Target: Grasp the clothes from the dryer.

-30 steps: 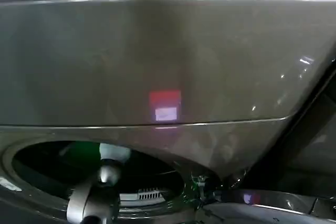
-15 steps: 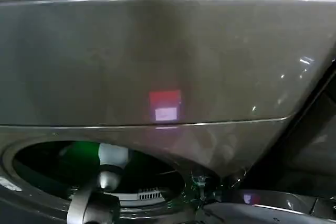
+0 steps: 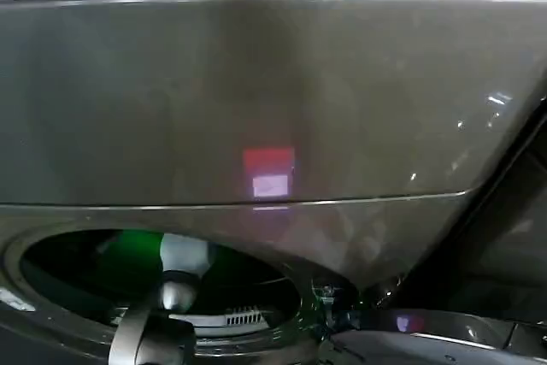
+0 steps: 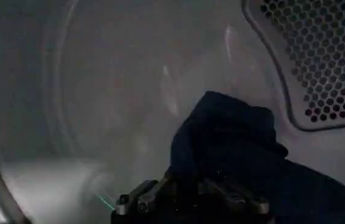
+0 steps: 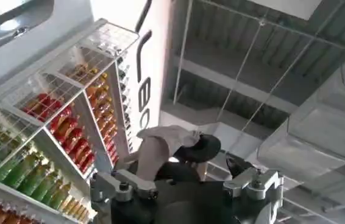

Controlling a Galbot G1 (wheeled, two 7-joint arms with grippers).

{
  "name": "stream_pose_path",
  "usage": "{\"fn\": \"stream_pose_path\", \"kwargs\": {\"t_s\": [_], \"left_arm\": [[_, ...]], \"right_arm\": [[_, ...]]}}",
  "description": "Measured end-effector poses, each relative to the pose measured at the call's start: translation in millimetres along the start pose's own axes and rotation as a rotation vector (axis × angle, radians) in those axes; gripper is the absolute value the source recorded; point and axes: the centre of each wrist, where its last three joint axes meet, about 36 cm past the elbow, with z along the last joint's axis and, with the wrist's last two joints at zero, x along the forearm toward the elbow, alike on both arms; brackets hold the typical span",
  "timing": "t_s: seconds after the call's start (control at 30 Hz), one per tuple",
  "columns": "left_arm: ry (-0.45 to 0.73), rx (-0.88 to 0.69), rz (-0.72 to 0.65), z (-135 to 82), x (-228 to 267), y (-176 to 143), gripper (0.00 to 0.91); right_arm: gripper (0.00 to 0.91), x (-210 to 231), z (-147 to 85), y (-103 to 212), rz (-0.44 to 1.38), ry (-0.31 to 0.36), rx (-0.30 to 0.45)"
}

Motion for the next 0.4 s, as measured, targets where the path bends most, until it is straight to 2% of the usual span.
{"fn": "stream_pose_path", "kwargs": {"t_s": [0.4], "left_arm": [[-0.002,-0.003,0.008,0.8,0.7,-1.3,0.000]], "right_arm": [[0.907,0.1,-5.9,-3.7,0.025,0.012,-0.003]]}}
